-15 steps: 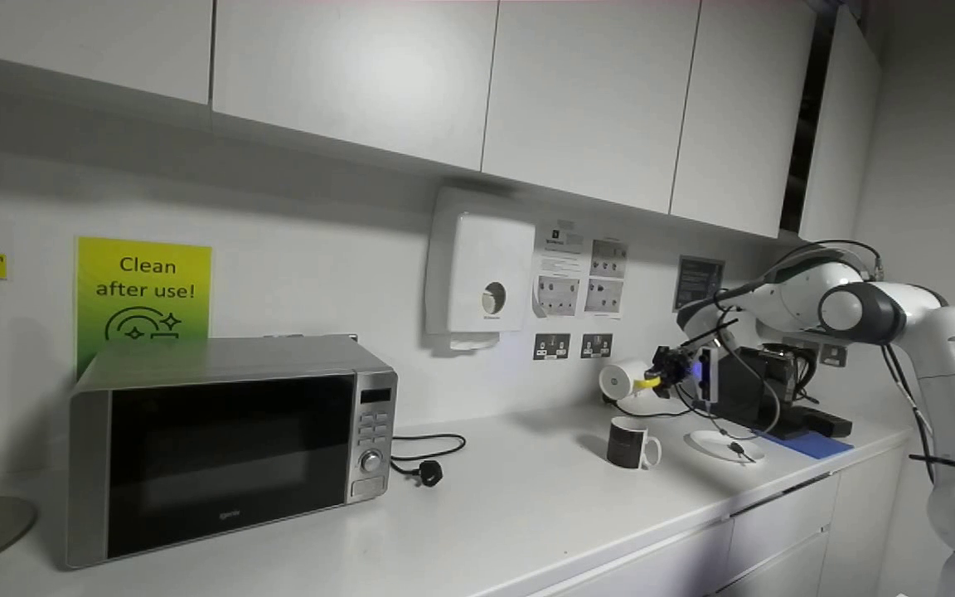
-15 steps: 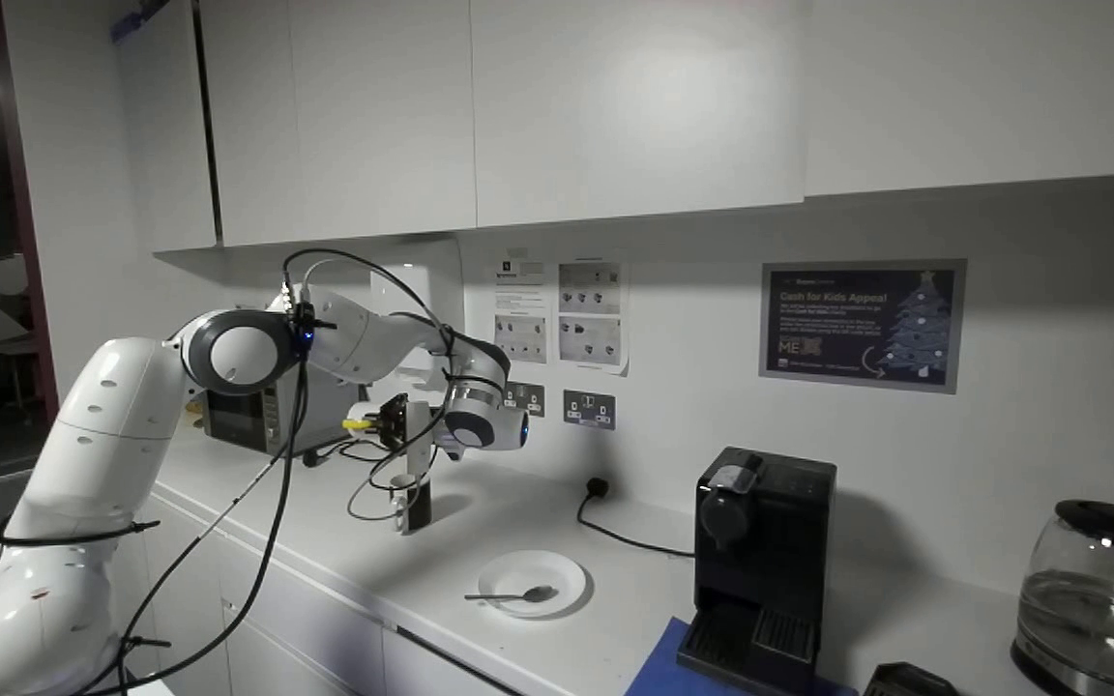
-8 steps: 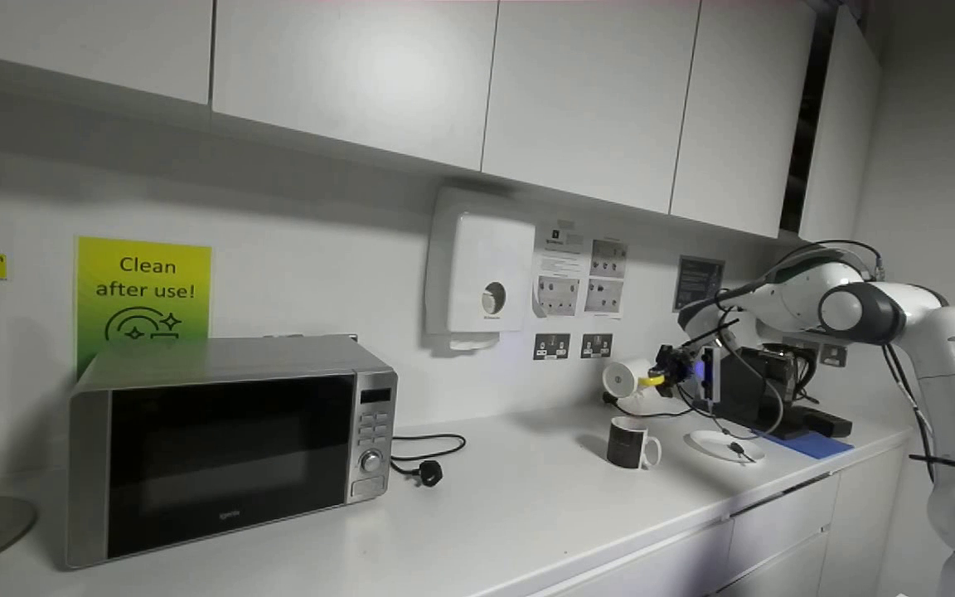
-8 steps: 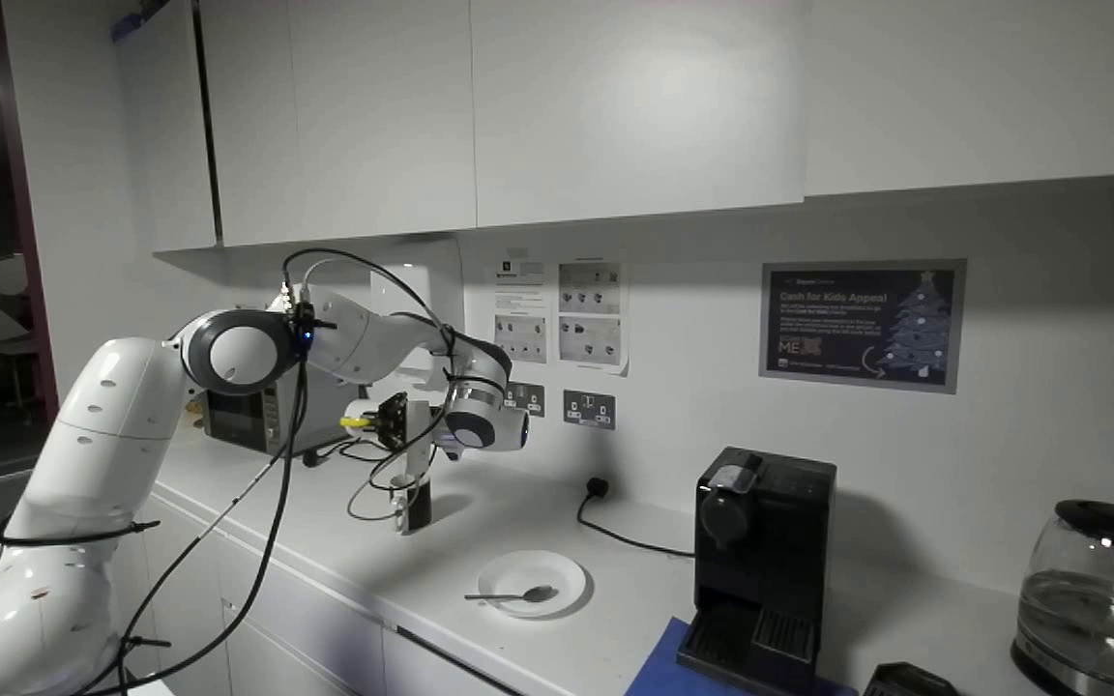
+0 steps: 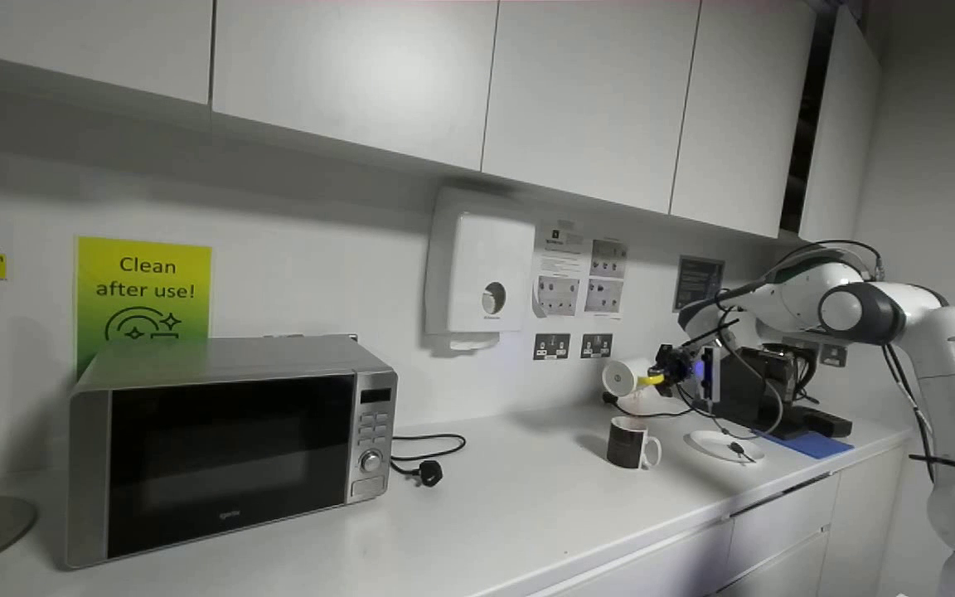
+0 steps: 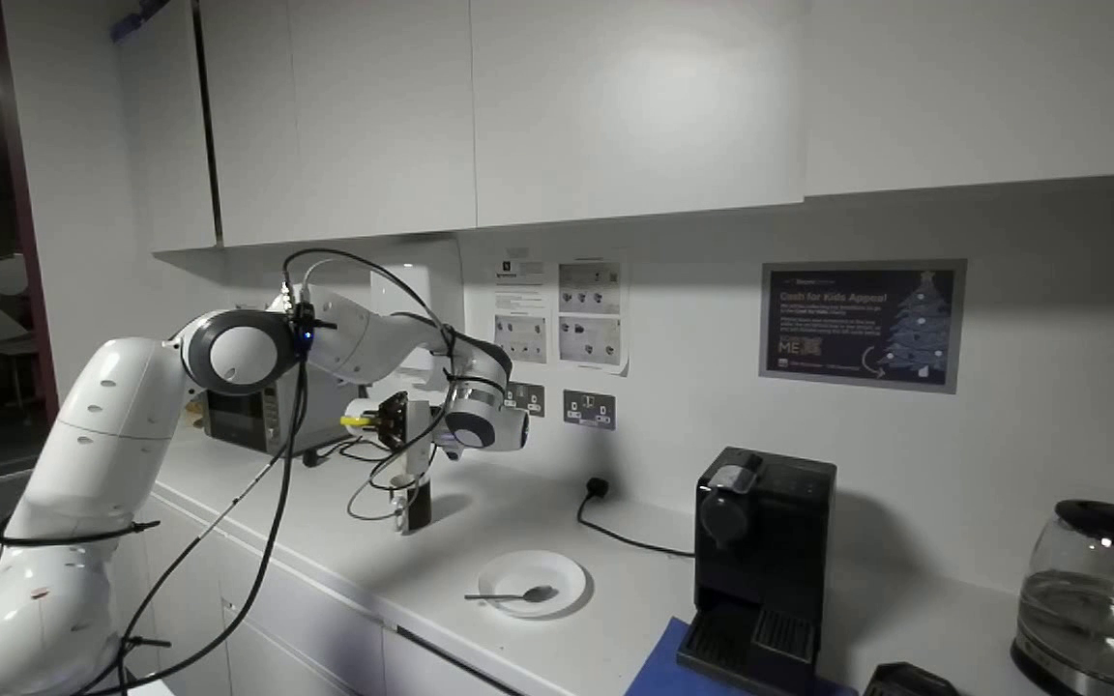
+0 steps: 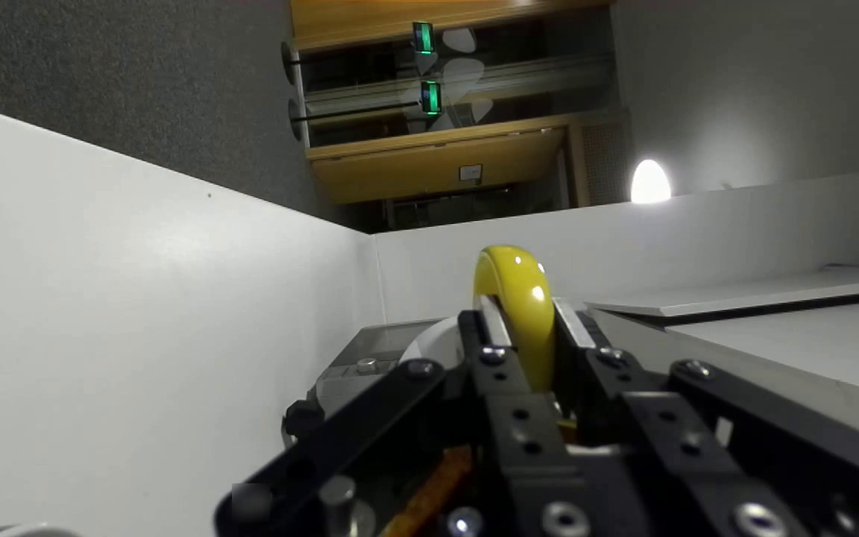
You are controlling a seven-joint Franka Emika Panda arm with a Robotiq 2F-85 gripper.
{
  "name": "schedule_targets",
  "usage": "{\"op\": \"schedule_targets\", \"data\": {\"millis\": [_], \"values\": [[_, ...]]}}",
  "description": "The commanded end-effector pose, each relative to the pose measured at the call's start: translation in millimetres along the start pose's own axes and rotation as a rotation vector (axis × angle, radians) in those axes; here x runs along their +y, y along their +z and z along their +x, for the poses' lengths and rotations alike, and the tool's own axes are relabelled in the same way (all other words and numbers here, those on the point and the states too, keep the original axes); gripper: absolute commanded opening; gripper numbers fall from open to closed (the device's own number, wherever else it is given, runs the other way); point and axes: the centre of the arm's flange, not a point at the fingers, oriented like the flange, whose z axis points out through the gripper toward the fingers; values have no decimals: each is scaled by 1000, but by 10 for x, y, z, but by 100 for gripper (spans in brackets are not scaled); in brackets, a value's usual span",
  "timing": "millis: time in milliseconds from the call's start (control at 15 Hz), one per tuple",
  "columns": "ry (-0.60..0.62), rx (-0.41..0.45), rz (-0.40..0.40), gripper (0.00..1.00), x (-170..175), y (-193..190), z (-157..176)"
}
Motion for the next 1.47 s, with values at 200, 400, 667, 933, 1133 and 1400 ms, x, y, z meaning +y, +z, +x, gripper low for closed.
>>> {"op": "schedule_targets", "data": {"millis": [200,400,667,933,1133,1400], "values": [[-36,-26,60,5,-158,-95,25],[-38,-25,62,5,-162,-92,26],[-37,-26,63,5,-159,-90,26],[-38,-27,63,5,-161,-89,25],[-39,-29,64,5,-164,-91,22],[-41,-32,68,5,-164,-92,23]]}}
